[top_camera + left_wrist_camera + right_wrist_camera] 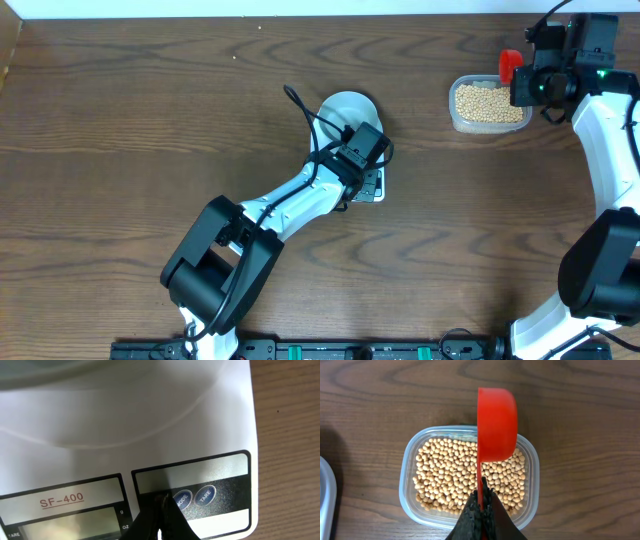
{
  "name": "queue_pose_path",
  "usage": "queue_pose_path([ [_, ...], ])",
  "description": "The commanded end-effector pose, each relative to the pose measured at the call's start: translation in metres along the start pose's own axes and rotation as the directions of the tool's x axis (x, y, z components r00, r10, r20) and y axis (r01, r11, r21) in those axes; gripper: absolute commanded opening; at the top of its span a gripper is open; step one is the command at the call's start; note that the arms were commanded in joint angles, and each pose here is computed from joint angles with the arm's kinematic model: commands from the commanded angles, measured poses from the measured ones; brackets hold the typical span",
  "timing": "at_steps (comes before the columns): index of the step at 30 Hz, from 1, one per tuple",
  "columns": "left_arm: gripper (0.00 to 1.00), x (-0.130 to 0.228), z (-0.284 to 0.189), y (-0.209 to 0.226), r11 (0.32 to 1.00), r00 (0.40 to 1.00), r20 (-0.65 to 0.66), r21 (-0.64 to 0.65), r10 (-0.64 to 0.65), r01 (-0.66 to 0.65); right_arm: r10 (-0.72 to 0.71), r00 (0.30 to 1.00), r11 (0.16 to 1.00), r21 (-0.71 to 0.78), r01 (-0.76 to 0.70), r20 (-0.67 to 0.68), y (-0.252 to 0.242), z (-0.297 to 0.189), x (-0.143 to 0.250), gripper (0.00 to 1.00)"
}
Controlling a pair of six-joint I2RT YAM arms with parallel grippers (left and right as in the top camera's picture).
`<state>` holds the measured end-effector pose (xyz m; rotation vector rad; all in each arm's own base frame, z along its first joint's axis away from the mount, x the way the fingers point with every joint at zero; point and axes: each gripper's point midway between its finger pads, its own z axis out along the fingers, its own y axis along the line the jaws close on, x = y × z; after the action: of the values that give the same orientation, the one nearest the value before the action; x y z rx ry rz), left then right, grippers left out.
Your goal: Scoop item into bowl and weigh 50g on scale
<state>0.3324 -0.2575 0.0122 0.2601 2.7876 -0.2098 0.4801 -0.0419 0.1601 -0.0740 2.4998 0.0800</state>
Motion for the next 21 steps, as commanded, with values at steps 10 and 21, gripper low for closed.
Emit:
queue_pose_path([
  [10, 0.07, 0.043, 0.035, 0.027, 0.994, 0.991, -0.13, -0.112, -0.019, 0.004, -0.014, 0.999, 1.0, 0.014, 0.014, 0.031, -0.004, -0.011, -0.01, 0.01],
  [21, 0.07, 0.051, 0.036, 0.038, 0.988, 0.989, -0.145, -0.157, -0.019, -0.003, -0.014, 1.0, 1.0, 0.014, 0.013, 0.028, -0.004, -0.011, -0.009, 0.01],
])
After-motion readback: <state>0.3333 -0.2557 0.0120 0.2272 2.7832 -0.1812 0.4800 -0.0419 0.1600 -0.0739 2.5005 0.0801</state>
